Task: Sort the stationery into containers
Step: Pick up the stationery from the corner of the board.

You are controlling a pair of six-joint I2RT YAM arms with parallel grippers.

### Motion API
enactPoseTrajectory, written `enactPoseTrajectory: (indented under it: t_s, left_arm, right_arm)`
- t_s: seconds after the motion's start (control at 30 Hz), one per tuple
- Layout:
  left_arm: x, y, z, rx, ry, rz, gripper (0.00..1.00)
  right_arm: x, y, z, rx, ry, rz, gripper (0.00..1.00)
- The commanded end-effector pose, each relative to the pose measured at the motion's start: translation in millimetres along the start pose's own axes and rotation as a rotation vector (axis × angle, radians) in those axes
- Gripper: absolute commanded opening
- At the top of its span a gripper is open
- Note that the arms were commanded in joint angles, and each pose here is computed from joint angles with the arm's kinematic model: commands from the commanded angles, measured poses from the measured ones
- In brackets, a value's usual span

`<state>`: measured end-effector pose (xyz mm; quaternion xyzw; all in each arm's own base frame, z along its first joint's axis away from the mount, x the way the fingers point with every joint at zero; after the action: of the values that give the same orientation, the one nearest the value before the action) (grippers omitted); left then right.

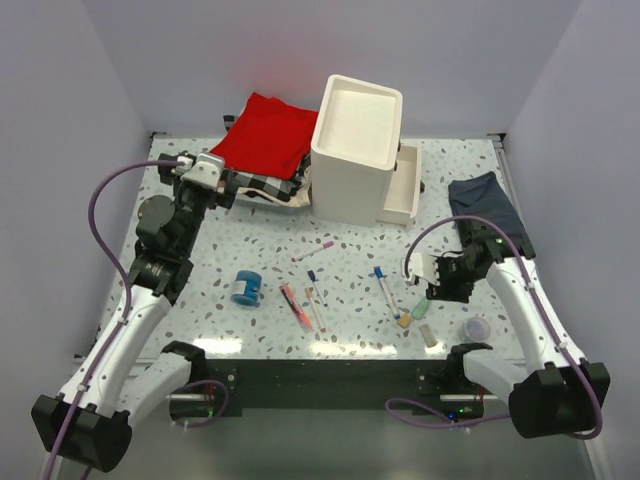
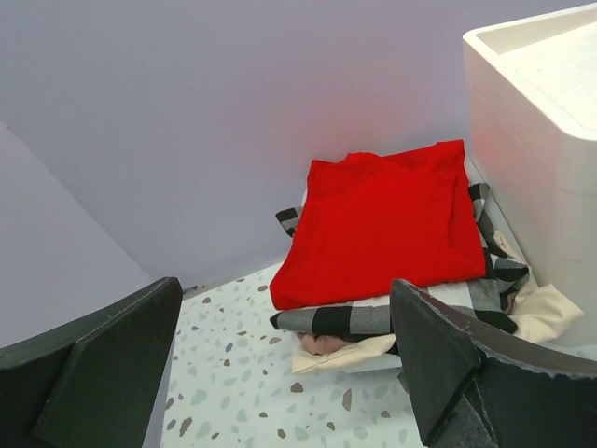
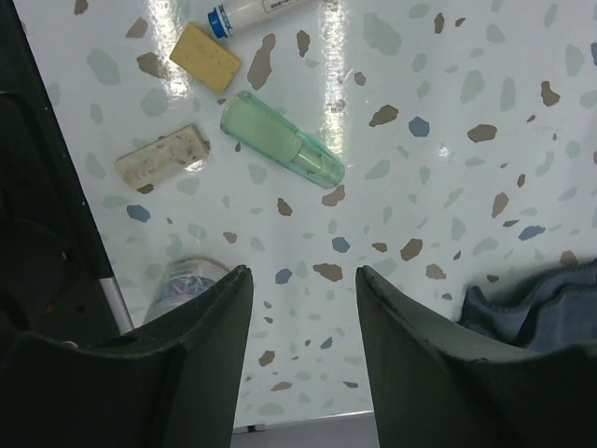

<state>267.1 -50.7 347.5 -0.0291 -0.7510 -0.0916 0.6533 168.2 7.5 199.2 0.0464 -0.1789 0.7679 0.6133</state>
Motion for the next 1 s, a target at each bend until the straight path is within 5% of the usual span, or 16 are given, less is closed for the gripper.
enactPoseTrajectory:
  t_s: [0.0, 0.3, 0.97]
  left_arm:
    - [2, 1, 0, -0.005, -0.016, 0.038, 0.98]
    - [-7, 8, -6, -0.001, 0.021, 0.037, 0.98]
    - [-18, 16, -23, 0.008, 0.086, 0.036, 0.98]
  right_arm:
    - [-4, -13, -12, -0.006, 0.053, 0.259, 0.51]
    - [1, -11, -47, 0.067, 0.025, 0.41, 0.56]
    - [-3, -11, -98, 0.213, -0.028, 0.505, 0.48]
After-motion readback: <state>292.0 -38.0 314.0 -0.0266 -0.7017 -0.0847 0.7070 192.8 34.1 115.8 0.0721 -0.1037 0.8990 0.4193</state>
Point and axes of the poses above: each gripper's point midway between its finger pads, its own z axis back along the fingers, its own y axis along the line the jaws close on, x = y × z, the point moved 8 cm from there along z, back along the fingers, and after that the axes turned 15 degrees about z, right-handed, at the moved point
